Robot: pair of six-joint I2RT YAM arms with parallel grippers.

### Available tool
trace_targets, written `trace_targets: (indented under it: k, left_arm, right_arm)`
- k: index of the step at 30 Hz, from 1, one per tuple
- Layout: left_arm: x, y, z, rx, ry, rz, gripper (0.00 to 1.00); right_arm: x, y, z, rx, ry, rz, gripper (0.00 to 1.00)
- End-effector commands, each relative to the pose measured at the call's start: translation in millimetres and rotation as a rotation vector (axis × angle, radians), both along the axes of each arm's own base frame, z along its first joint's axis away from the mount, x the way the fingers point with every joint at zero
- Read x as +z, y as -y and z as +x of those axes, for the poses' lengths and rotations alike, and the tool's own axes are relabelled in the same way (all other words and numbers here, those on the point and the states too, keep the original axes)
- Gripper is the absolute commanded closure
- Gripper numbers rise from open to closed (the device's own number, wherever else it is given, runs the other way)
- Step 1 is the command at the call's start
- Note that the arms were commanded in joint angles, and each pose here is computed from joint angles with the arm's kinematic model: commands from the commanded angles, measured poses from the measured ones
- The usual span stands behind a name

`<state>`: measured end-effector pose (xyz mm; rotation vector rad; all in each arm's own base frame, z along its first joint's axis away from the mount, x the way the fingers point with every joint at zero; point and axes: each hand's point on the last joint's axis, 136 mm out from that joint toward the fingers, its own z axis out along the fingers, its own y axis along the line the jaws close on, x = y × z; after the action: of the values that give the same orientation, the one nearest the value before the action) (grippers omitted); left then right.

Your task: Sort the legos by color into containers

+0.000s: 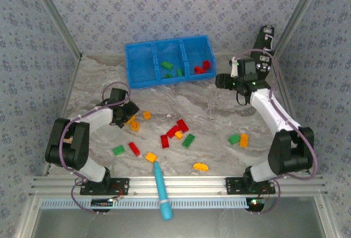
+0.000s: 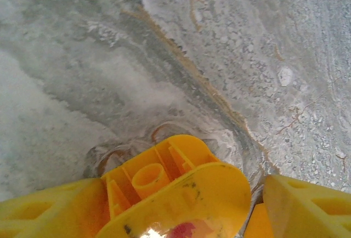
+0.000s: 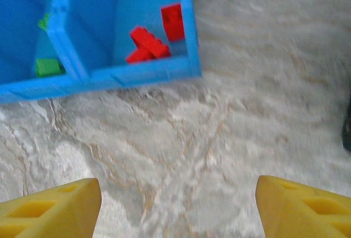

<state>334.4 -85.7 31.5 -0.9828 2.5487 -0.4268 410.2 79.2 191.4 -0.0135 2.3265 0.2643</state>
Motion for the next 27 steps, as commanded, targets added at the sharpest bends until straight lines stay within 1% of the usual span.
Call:
trace_targets:
  k: [1, 5, 8, 10, 12, 15, 17, 20, 22, 27]
  left_arm:
    - [-18, 6, -10, -0.052, -0.058, 0.002, 0.24]
    - [-18, 7, -9, -0.083, -0.056, 0.009, 0.31]
    - [-23, 7, -8, -0.097, -0.061, -0.003, 0.39]
    - [-26, 10, -7, -0.108, -0.069, -0.017, 0.42]
    - [-26, 12, -5, -0.119, -0.07, -0.025, 0.44]
    - [-19, 12, -1, -0.139, -0.058, -0.02, 0.47]
    - [-6, 12, 7, -0.16, -0.034, -0.006, 0.48]
    - [24, 10, 21, -0.193, 0.03, 0.032, 0.5]
    - [46, 10, 29, -0.207, 0.076, 0.043, 0.5]
    - [108, 16, 48, -0.209, 0.215, 0.025, 0.5]
  right_arm:
    - [-39, 32, -38, -0.189, -0.166, 0.017, 0.25]
    - [-58, 58, -83, -0.344, -0.276, 0.034, 0.24]
    - [-67, 66, -116, -0.401, -0.332, 0.07, 0.24]
    - [-73, 70, -131, -0.444, -0.355, 0.096, 0.25]
    - [-80, 73, -143, -0.48, -0.383, 0.114, 0.25]
    - [-91, 78, -161, -0.529, -0.423, 0.113, 0.26]
    - [-99, 75, -176, -0.542, -0.457, 0.135, 0.25]
    - [-106, 78, -185, -0.562, -0.464, 0.161, 0.24]
    - [-107, 82, -184, -0.575, -0.459, 0.173, 0.23]
    - [-107, 87, -175, -0.585, -0.45, 0.16, 0.23]
